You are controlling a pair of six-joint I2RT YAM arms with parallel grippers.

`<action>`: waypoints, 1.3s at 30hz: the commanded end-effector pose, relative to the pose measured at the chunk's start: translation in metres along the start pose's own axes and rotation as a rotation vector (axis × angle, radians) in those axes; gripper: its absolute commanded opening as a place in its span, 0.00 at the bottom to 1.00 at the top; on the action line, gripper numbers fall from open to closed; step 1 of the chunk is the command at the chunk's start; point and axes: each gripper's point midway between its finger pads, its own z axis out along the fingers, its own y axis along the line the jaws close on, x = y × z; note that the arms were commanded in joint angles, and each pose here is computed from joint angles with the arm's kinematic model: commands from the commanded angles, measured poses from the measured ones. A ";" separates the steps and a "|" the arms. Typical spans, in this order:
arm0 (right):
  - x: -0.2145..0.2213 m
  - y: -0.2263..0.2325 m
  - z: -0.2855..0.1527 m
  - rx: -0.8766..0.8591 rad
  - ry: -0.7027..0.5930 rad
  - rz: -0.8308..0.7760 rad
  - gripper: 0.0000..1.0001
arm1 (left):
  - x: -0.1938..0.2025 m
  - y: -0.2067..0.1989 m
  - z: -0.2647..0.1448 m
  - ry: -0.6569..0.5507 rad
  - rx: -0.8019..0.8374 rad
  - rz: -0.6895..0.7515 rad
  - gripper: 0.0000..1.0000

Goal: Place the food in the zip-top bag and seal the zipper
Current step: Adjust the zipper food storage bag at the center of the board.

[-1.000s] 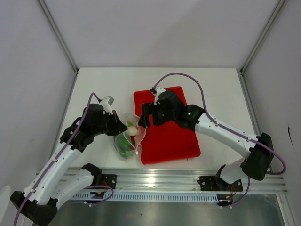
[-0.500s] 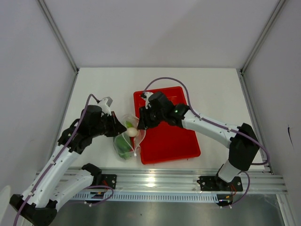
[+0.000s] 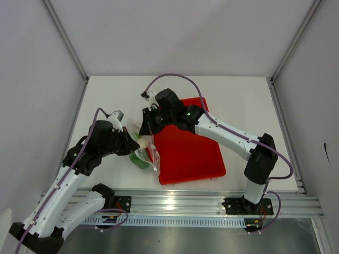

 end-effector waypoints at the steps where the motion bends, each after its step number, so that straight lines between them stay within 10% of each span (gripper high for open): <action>1: -0.011 0.023 0.001 -0.099 -0.006 -0.028 0.00 | -0.010 -0.004 -0.009 -0.041 -0.004 -0.008 0.00; 7: 0.002 0.019 0.012 -0.128 0.055 -0.024 0.06 | -0.007 0.008 -0.012 -0.062 -0.058 -0.043 0.01; 16: 0.004 0.013 -0.003 -0.014 0.022 -0.145 0.99 | -0.009 0.017 -0.023 -0.111 -0.119 -0.147 0.01; 39: 0.108 0.043 -0.073 0.103 -0.136 -0.443 0.92 | -0.018 0.028 -0.044 -0.203 -0.218 -0.376 0.01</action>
